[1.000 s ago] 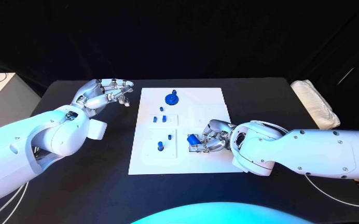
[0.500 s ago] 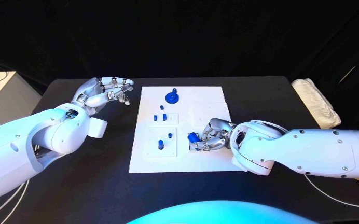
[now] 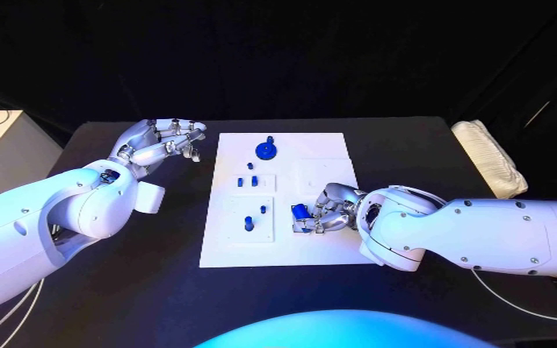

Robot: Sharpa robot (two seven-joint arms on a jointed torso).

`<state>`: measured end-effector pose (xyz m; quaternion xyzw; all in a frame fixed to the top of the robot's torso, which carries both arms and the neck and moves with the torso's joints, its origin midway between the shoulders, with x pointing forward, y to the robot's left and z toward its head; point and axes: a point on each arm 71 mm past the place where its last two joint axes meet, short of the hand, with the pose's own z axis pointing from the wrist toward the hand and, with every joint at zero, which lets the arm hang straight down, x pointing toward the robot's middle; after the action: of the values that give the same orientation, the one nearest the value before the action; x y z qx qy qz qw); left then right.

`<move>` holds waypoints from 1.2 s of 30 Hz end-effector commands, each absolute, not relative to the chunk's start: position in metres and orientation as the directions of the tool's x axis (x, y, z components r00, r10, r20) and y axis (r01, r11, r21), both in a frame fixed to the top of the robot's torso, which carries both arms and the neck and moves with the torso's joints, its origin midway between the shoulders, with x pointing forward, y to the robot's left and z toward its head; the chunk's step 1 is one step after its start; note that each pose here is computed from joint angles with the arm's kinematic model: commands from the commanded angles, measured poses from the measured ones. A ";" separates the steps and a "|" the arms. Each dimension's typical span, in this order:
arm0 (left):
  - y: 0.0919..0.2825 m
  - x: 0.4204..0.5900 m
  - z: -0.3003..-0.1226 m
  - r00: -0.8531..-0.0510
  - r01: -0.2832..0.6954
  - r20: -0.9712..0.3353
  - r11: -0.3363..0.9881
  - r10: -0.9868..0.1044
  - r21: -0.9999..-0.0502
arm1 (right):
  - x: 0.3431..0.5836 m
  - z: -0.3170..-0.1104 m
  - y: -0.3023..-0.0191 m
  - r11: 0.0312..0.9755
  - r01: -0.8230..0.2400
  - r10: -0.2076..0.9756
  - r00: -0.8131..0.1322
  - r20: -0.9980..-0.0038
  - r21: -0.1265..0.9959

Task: Assemble the parts on the task board

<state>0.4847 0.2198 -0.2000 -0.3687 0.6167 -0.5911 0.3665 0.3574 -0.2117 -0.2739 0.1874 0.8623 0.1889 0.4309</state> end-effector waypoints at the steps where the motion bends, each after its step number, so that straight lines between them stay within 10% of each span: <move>1: 0.219 0.484 -0.199 -0.466 -0.017 -0.010 0.020 -0.885 -1.000 | 0.356 -0.275 -0.211 0.870 0.146 0.464 -0.566 -0.681 0.471; 36: 0.221 0.485 -0.199 -0.460 -0.020 -0.012 0.024 -0.888 -1.000 | 0.355 -0.268 -0.211 0.865 0.071 0.453 -0.537 -0.712 0.497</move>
<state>0.4853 0.2219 -0.2004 -0.3700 0.6168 -0.5891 0.3683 0.3552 -0.2131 -0.2697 0.1685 0.8559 0.1939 0.4488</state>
